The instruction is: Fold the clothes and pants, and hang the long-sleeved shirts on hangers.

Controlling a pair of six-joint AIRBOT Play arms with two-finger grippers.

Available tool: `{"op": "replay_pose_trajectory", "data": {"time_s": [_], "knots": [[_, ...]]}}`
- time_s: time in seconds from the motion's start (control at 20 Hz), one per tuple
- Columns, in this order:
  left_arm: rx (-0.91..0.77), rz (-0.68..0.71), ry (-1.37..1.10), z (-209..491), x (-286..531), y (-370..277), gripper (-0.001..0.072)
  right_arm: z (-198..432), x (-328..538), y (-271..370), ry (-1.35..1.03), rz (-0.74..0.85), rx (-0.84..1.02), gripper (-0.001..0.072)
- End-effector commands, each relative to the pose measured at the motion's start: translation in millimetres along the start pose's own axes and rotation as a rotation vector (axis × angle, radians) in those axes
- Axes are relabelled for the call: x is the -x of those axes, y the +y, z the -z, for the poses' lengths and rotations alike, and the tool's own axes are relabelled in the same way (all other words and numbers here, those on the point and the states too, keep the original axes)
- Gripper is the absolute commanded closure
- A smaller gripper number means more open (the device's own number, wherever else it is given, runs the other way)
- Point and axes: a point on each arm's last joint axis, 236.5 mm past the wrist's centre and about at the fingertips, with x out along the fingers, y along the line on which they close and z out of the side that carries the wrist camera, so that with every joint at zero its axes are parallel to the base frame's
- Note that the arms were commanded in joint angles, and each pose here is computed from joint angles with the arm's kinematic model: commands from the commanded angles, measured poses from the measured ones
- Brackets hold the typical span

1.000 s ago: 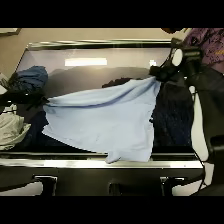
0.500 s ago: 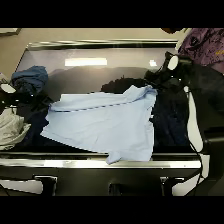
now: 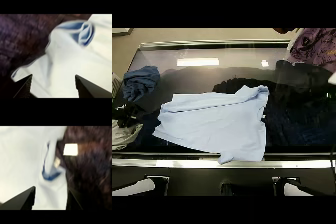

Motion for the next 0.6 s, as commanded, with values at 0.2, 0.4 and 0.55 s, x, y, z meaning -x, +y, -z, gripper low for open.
{"op": "replay_pose_trajectory", "data": {"time_s": [0.2, 0.4, 0.55], "knots": [[0.016, 0.004, 0.079, 45.0, -14.9, 5.8, 0.0107, 178.2, -84.4, -22.5, 0.175, -0.100, -0.101, 0.0225], [-0.008, 0.002, 0.093, 49.5, -18.9, -0.6, 0.0107, 203.7, -101.8, -16.6, 0.199, -0.158, -0.118, 0.0227], [-0.016, 0.001, 0.098, 51.1, -20.4, -2.6, 0.0107, 199.0, -103.7, -19.8, 0.180, -0.145, -0.132, 0.0233]]}}
